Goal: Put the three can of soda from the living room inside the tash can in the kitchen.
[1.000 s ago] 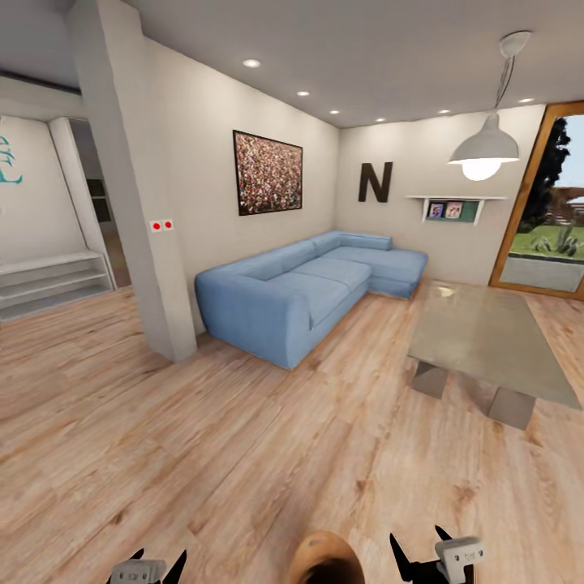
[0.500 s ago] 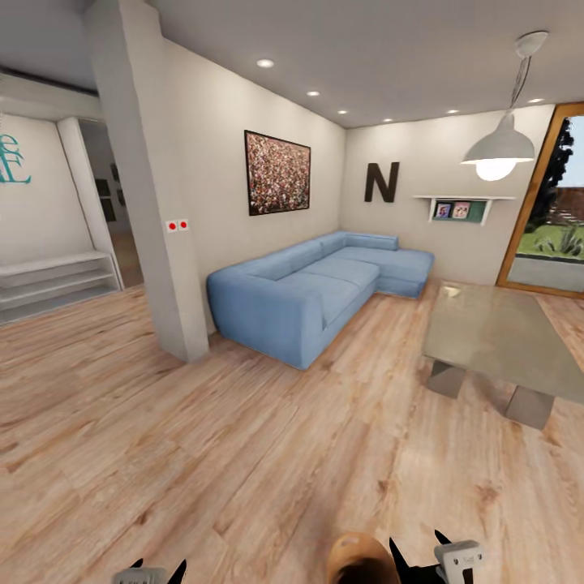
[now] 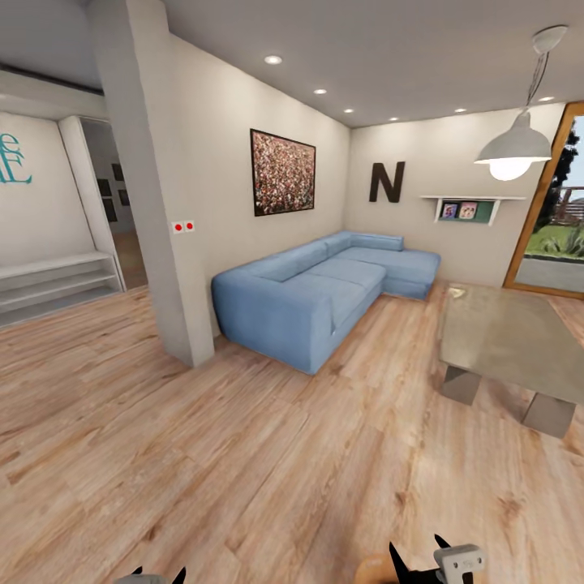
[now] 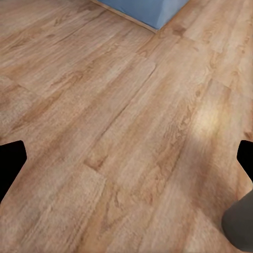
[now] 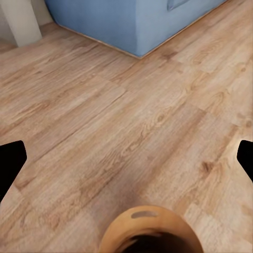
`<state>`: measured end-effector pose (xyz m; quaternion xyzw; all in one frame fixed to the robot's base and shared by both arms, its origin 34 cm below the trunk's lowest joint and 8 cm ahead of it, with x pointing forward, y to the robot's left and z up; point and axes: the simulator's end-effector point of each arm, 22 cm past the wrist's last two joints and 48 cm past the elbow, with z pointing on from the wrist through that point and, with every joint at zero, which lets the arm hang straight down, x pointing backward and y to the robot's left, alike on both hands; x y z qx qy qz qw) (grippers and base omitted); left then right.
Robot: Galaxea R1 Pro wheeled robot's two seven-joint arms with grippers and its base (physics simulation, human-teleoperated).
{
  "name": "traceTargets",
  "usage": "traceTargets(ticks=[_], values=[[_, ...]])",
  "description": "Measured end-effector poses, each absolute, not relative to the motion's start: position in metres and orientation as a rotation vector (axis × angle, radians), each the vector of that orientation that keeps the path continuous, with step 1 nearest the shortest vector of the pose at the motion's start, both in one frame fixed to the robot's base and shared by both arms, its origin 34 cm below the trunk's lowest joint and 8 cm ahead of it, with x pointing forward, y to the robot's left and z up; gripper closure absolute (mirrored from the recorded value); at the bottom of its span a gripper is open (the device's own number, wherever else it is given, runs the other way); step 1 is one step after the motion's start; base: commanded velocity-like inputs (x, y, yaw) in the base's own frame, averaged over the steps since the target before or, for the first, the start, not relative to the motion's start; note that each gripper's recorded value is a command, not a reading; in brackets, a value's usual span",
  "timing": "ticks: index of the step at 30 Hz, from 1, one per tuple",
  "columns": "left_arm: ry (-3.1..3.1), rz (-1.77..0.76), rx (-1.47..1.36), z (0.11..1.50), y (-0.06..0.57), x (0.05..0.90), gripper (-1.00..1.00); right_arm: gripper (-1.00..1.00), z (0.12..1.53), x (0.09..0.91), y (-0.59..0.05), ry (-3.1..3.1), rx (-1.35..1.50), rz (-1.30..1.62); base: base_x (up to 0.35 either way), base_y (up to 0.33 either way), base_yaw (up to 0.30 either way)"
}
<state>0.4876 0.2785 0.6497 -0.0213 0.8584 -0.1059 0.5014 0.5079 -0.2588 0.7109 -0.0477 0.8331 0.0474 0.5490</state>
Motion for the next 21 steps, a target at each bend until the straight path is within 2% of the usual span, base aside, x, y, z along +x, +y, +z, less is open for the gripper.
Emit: traceTargets(ticks=[21], values=[[2.075,-0.257,-0.06,0.644,0.278,0.487,-1.0,-1.0,0.703,0.509,-0.272,1.987,-0.093,0.094,0.017,0.007,0.0]])
